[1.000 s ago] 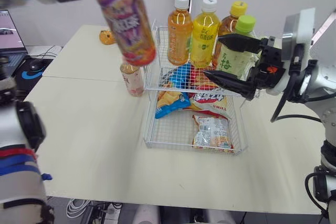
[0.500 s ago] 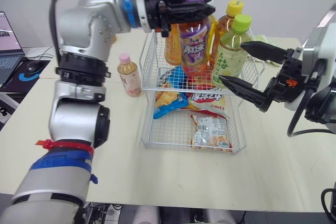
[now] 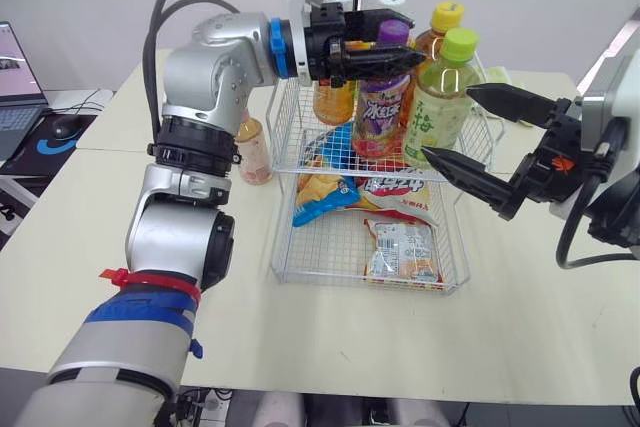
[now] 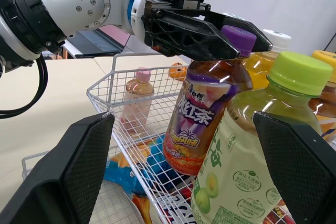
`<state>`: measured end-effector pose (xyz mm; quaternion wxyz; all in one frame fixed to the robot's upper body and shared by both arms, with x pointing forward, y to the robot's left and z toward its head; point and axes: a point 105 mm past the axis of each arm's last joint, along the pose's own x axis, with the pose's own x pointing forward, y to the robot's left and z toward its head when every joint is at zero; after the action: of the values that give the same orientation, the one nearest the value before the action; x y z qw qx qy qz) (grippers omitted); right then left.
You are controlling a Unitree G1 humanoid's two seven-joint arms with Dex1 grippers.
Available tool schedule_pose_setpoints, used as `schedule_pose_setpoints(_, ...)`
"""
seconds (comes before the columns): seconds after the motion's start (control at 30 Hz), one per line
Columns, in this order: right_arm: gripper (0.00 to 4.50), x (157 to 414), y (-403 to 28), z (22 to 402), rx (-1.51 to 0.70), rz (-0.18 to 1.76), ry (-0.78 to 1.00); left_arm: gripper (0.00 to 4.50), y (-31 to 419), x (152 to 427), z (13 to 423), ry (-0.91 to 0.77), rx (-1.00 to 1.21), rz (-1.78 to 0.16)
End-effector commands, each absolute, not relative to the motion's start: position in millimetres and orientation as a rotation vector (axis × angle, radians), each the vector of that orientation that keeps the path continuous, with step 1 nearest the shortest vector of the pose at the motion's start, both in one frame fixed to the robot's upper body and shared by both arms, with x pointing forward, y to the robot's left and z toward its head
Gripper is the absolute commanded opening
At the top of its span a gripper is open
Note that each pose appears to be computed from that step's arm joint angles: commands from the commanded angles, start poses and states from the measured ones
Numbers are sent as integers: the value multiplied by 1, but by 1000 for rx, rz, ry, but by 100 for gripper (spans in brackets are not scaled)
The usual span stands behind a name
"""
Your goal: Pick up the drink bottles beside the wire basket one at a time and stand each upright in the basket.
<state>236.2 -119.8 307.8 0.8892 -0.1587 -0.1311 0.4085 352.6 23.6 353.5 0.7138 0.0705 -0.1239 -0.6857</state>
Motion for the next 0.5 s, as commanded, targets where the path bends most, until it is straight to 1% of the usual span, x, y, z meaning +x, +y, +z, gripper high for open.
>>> schedule_pose_setpoints(0.03,450,232,-119,316,-341,848,-318,446,25,339,383,-401,134,-1538)
schedule_pose_setpoints(0.17,450,233,-116,313,-334,875,-313,446,38,333,393,-425,130,-1535)
schedule_pose_setpoints(0.3,450,234,-111,314,-332,917,-317,446,60,325,412,-468,92,-1488)
schedule_pose_setpoints(0.4,450,235,-105,316,-320,971,-325,446,88,325,421,-485,74,-1382)
schedule_pose_setpoints(0.5,450,235,-96,317,-296,1040,-332,446,123,331,424,-489,64,-1214)
